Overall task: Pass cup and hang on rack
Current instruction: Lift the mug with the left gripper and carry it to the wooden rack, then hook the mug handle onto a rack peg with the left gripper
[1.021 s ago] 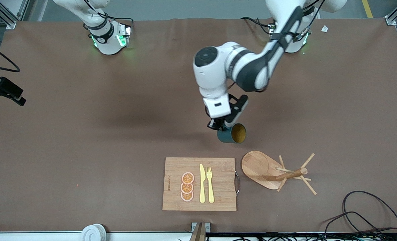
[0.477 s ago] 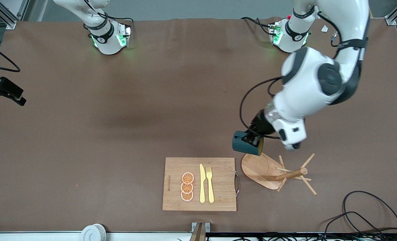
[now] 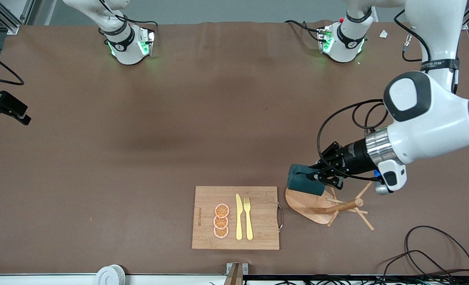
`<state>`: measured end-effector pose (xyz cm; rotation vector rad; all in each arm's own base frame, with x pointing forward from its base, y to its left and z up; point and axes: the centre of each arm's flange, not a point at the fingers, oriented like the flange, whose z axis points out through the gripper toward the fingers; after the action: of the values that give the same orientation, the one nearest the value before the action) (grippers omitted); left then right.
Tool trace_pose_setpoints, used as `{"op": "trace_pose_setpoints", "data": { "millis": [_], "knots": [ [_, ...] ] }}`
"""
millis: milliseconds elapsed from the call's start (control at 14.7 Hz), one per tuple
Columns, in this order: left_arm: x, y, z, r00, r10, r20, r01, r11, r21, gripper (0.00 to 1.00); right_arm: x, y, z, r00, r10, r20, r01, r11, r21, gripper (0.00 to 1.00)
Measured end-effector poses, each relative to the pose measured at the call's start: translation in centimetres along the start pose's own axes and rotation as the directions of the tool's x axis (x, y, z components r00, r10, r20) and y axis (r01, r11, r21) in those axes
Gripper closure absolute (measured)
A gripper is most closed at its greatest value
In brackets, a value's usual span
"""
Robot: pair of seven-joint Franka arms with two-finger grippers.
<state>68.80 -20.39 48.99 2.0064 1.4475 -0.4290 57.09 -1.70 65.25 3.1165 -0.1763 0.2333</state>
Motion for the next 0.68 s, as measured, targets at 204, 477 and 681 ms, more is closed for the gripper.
{"op": "trace_pose_setpoints", "data": {
  "millis": [204, 477, 681],
  "knots": [
    [2.5, 0.0, 0.5, 0.997, -0.037, 0.066, 0.038, 0.999, -0.018, 0.79, 0.0, 0.0, 0.0, 1.0, 0.0, 0.0, 0.0, 1.0, 0.0, 0.0],
    [6.9, -0.2, 1.0, 0.991, -0.094, 0.098, 0.097, 0.995, -0.03, 0.79, 0.0, 0.0, -0.1, 1.0, -0.001, -0.001, 0.001, 1.0, 0.0, 0.0],
    [8.9, -0.1, 0.1, 0.982, -0.139, 0.128, 0.148, 0.987, -0.066, 0.79, 0.0, -0.1, -0.1, 1.0, -0.001, -0.002, 0.001, 1.0, 0.0, 0.0]
  ]
}}
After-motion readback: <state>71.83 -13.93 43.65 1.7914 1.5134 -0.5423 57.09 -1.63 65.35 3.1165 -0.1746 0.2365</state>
